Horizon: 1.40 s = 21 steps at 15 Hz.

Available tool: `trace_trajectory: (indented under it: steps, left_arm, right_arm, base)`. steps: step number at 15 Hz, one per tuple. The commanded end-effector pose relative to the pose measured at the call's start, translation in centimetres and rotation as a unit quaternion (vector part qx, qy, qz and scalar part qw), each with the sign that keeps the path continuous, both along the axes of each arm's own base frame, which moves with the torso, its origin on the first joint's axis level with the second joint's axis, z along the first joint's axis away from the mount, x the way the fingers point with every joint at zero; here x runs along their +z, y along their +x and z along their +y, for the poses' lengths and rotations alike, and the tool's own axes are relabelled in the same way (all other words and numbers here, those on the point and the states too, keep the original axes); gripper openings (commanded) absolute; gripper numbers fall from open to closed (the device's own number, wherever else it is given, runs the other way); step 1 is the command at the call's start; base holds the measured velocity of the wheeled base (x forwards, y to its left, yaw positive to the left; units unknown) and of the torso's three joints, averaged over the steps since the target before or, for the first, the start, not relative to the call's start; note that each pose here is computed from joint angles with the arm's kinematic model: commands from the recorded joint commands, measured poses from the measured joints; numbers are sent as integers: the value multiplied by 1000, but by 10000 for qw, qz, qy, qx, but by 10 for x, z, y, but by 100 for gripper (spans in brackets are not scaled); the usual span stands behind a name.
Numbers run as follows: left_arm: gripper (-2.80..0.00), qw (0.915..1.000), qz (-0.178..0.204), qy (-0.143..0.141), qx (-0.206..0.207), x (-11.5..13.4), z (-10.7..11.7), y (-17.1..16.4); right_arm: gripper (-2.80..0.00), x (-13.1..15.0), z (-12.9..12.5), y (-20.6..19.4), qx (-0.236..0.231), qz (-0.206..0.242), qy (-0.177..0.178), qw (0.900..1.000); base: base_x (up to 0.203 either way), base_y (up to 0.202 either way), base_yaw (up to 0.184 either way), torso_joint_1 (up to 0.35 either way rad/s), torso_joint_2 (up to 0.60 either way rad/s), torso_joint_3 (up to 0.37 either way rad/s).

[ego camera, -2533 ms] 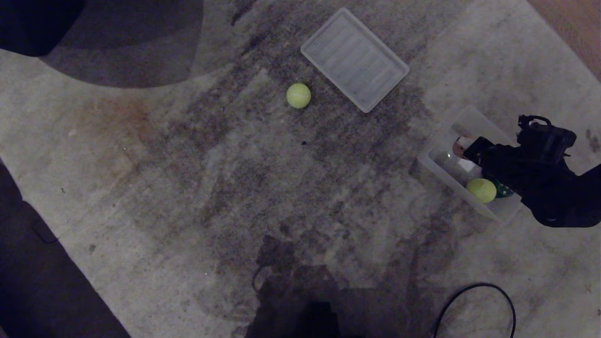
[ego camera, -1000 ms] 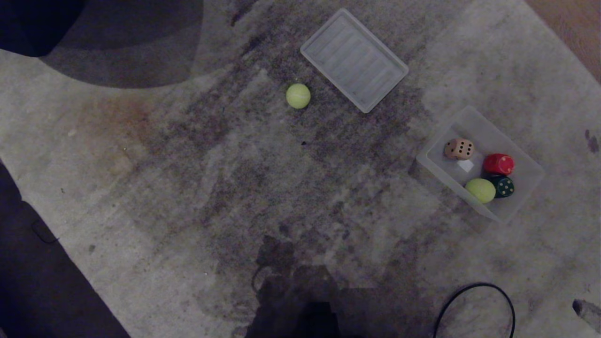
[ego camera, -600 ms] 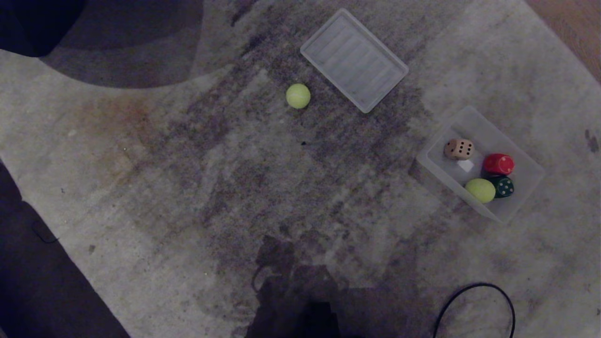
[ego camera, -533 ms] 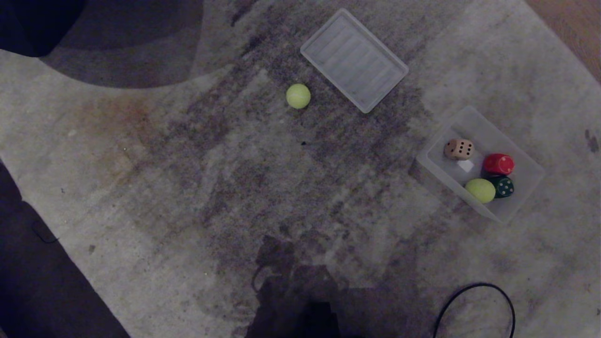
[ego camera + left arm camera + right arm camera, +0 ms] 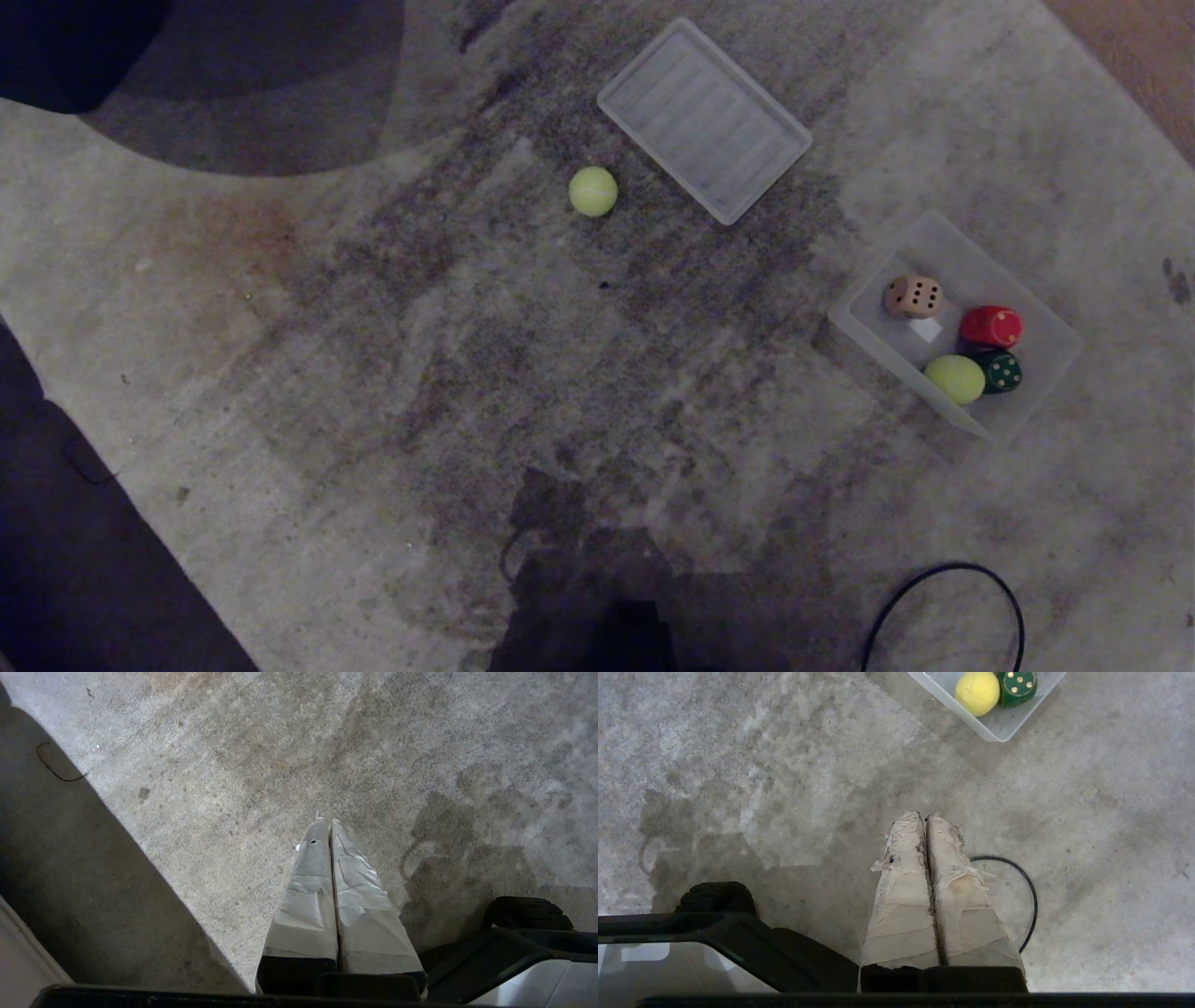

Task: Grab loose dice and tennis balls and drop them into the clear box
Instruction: Pick up the ball on the floor

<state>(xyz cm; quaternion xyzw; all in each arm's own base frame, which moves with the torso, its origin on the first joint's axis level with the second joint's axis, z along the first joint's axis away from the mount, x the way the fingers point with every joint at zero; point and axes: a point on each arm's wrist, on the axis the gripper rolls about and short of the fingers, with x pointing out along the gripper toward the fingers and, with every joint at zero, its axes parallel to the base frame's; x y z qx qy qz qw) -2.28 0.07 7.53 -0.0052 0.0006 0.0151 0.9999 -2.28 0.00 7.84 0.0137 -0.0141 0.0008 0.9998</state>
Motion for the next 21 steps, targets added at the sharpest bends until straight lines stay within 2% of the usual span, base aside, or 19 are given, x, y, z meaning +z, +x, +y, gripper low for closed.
trace_trajectory:
  steps: [1, 12, 15, 21]
  left_arm:
    - [-280, 10000, 16, -2, 2, 0, 0, 0]
    - [-280, 10000, 14, -70, 46, 0, 0, 0]
    - [-280, 9997, 0, -224, 80, 0, 0, 0]
    - [-280, 9999, 12, -124, 53, 0, 0, 0]
  right_arm:
    - [-280, -2, 0, 1, 8, 34, 19, 10000]
    - [-280, -2, 0, 1, 2, 34, 24, 10000]
    - [-280, -2, 0, 1, 2, 34, 24, 10000]
    - [-280, -2, 0, 1, 1, 42, 8, 10000]
  base:
    - [0, 0, 0, 0, 0, 0]
    - [0, 0, 0, 0, 0, 0]
    - [0, 0, 0, 0, 0, 0]
    - [0, 0, 0, 0, 0, 0]
